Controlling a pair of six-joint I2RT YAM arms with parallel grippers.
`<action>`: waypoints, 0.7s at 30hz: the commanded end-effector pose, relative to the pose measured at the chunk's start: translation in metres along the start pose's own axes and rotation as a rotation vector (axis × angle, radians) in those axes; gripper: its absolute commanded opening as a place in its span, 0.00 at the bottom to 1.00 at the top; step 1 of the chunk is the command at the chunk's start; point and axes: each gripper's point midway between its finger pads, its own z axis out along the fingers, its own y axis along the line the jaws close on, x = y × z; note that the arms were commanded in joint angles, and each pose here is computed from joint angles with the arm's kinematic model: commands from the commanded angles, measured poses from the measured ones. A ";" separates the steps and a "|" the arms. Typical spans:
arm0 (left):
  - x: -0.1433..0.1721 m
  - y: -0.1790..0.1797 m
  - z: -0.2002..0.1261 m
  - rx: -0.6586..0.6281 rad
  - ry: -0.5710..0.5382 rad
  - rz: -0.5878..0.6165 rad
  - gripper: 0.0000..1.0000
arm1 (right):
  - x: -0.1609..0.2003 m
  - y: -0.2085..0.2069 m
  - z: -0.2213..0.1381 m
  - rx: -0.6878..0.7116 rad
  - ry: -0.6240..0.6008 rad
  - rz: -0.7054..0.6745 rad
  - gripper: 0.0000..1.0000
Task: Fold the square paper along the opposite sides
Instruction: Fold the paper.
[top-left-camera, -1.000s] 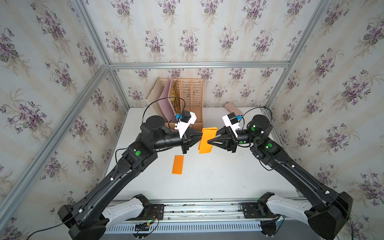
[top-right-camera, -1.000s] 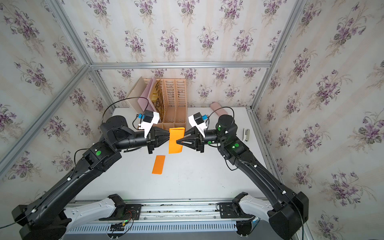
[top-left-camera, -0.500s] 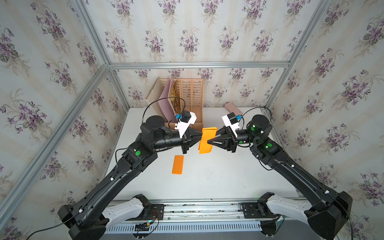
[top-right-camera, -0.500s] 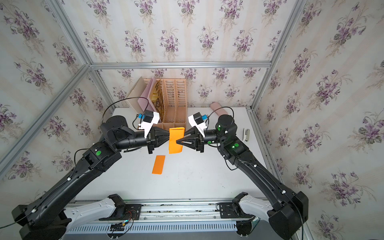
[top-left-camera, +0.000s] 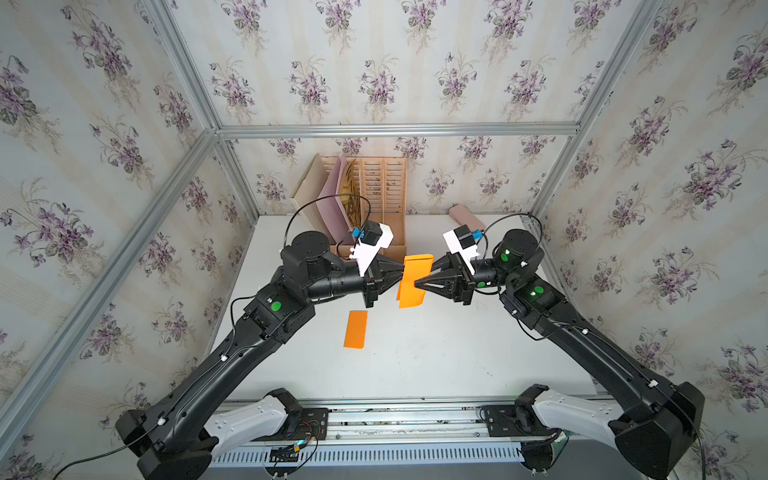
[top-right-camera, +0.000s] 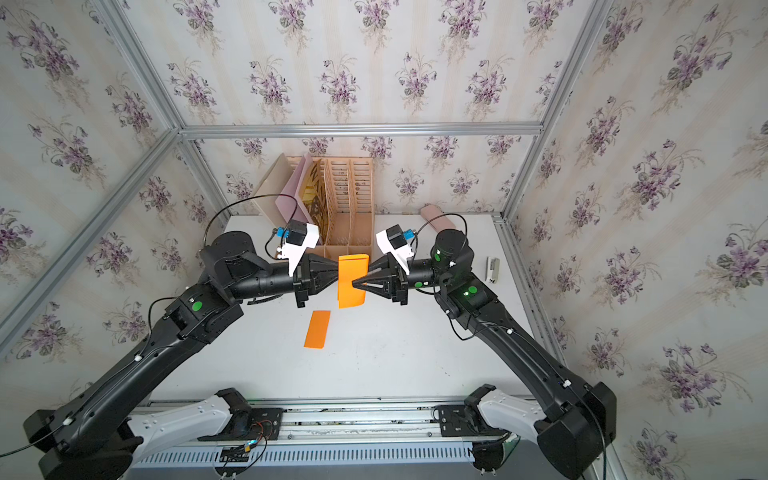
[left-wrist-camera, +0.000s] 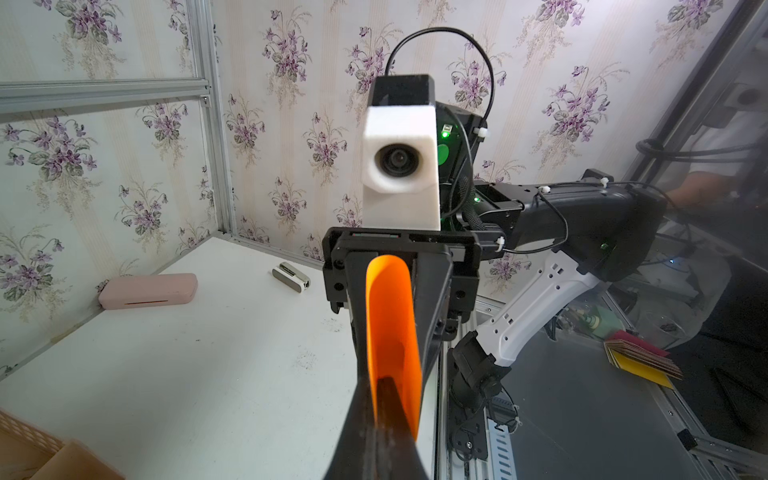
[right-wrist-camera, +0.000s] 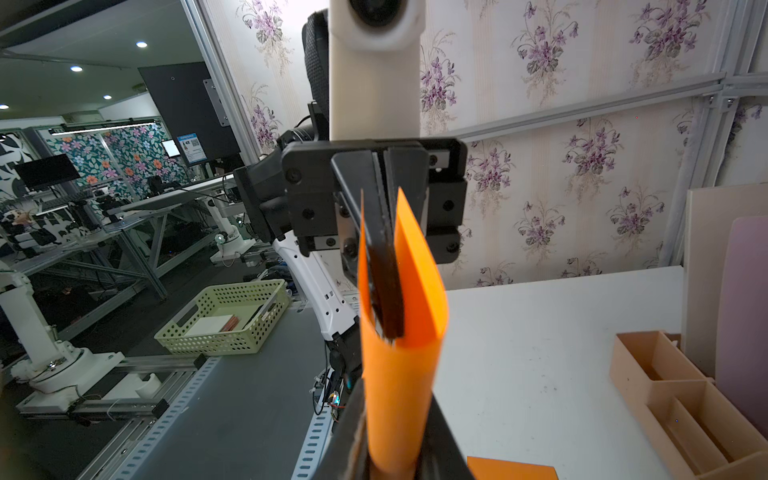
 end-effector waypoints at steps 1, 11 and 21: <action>-0.006 -0.001 -0.002 -0.001 -0.023 0.022 0.00 | -0.004 0.003 0.000 -0.010 -0.009 -0.023 0.21; -0.006 -0.001 -0.002 -0.002 -0.024 0.023 0.00 | -0.004 0.003 0.000 -0.010 -0.008 -0.024 0.19; -0.006 -0.001 -0.003 -0.006 -0.025 0.025 0.00 | -0.004 0.003 0.000 -0.010 -0.008 -0.024 0.16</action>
